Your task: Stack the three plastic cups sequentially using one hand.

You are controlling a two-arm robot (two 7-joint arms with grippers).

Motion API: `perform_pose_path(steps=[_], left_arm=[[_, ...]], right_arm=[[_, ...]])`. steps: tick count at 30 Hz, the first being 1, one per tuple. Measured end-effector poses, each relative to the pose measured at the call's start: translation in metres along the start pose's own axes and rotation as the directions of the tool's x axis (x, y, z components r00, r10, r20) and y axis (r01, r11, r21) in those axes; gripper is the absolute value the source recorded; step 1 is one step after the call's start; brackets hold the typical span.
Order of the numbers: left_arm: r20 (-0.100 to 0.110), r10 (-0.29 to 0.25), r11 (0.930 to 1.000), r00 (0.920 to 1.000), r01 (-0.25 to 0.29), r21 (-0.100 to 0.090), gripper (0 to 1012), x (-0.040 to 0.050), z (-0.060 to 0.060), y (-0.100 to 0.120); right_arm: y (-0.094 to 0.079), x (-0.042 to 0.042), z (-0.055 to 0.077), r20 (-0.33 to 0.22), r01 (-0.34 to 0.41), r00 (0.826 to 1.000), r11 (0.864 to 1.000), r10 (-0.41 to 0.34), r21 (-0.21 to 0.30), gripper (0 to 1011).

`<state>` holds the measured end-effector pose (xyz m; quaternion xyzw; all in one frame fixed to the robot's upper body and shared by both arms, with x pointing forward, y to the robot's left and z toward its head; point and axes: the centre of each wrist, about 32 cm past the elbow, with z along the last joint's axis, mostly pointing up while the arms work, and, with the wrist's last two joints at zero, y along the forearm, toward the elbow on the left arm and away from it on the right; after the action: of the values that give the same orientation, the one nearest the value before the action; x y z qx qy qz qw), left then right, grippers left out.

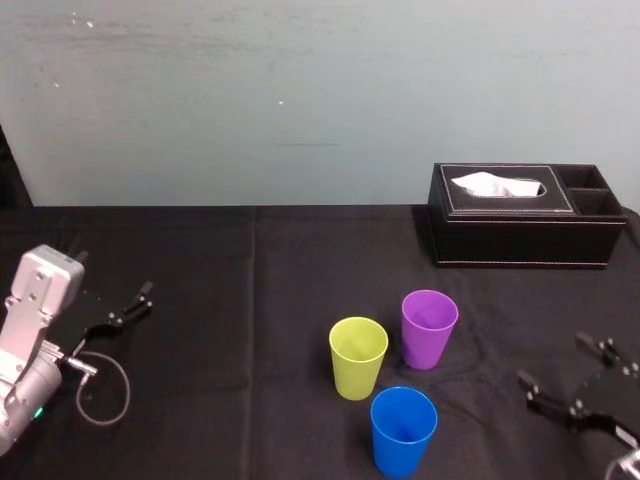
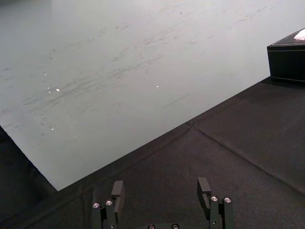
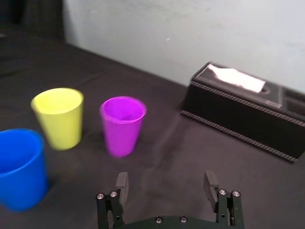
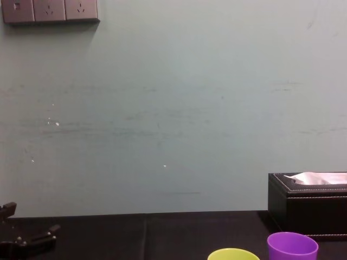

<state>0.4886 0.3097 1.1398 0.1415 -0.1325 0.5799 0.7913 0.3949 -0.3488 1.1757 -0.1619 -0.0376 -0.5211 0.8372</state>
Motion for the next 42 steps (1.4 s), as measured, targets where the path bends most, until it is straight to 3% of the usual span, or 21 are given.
perform_pose_path(steps=[5,8,12,16,19,21,26,32,42], left_arm=[[0.000,0.000,1.0000,1.0000,0.000,0.000,1000,0.0000,0.000,0.000],[0.000,0.000,1.0000,1.0000,0.000,0.000,1000,0.0000,0.000,0.000],[0.000,0.000,1.0000,1.0000,0.000,0.000,1000,0.0000,0.000,0.000],[0.000,0.000,1.0000,1.0000,0.000,0.000,1000,0.0000,0.000,0.000],[0.000,0.000,1.0000,1.0000,0.000,0.000,1000,0.0000,0.000,0.000],[0.000,0.000,1.0000,1.0000,0.000,0.000,1000,0.0000,0.000,0.000],[0.000,0.000,1.0000,1.0000,0.000,0.000,1000,0.0000,0.000,0.000],[0.000,0.000,1.0000,1.0000,0.000,0.000,1000,0.0000,0.000,0.000],[0.000,0.000,1.0000,1.0000,0.000,0.000,1000,0.0000,0.000,0.000]], right_arm=[[-0.016,-0.0013,0.003,-0.014,-0.095,0.995,0.995,0.094,-0.019,1003],[-0.021,-0.0013,0.001,-0.006,-0.167,0.986,0.986,0.167,-0.016,1003],[-0.020,-0.0005,-0.003,0.006,-0.270,0.963,0.963,0.270,-0.012,1003],[-0.018,-0.0005,-0.005,0.021,-0.318,0.948,0.948,0.318,-0.007,1003],[-0.011,-0.0024,-0.010,0.056,-0.396,0.917,0.918,0.395,0.001,1003],[-0.008,-0.0039,-0.011,0.067,-0.422,0.905,0.906,0.421,0.007,1003],[0.000,-0.0088,-0.013,0.082,-0.454,0.889,0.891,0.451,0.018,1003],[0.007,-0.0164,-0.014,0.065,-0.458,0.887,0.888,0.456,0.022,1003],[0.017,-0.0287,-0.018,0.004,-0.442,0.897,0.897,0.442,0.022,1003]])
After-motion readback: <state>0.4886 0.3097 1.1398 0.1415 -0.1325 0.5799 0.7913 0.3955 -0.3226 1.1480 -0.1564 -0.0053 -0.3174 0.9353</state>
